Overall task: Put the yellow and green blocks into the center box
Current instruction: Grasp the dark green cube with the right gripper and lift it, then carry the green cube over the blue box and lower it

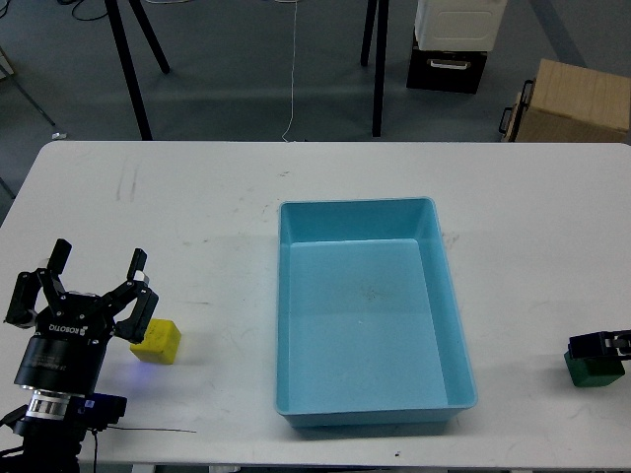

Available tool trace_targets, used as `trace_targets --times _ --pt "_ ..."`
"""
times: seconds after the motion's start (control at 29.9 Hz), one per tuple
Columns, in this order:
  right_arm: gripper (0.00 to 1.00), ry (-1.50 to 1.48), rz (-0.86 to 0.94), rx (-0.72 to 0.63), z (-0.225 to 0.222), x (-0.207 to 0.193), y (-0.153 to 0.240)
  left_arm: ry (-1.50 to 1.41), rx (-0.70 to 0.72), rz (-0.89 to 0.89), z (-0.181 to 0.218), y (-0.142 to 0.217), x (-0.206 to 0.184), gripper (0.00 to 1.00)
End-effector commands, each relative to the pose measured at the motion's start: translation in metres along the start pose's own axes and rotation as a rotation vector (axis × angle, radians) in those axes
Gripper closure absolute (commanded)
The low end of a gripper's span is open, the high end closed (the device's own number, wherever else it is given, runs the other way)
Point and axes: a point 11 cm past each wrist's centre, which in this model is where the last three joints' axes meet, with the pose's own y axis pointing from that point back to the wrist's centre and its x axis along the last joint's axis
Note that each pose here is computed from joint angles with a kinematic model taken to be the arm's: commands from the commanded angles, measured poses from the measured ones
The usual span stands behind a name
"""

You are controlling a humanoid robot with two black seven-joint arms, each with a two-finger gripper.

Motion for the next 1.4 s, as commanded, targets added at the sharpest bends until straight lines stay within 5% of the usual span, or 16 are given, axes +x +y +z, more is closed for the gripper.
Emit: trace_targets --times 0.0,0.1,0.17,0.23,0.4,0.74,1.14,1.37 --pt "0.01 -0.008 -0.002 0.001 0.0 -0.002 -0.005 0.0 -0.002 0.003 0.001 0.0 0.001 0.0" --pt "0.07 -0.011 0.009 0.003 -0.001 -0.001 -0.004 0.001 -0.003 0.015 0.001 0.001 0.005 0.0" --pt "0.33 -0.011 0.007 -0.001 0.0 -0.001 -0.001 0.003 -0.005 0.021 0.002 0.002 0.007 0.0" --pt "0.69 -0.004 0.005 -0.017 0.002 -0.002 -0.002 0.002 -0.004 0.021 0.002 0.002 0.007 0.0" --pt "1.0 -0.024 0.04 -0.076 0.01 0.002 0.001 0.001 -0.008 0.022 0.002 0.002 0.007 0.0" --pt "1.0 -0.092 0.225 0.054 -0.019 0.051 0.042 0.002 -0.006 0.024 0.002 0.002 0.008 0.0" --pt "1.0 -0.004 0.286 0.394 -0.136 0.12 0.107 0.003 -0.022 0.058 0.007 0.005 0.02 0.0" --pt "1.0 0.177 0.123 0.387 -0.211 0.111 0.079 0.002 -0.015 0.04 0.006 -0.002 0.017 0.0"
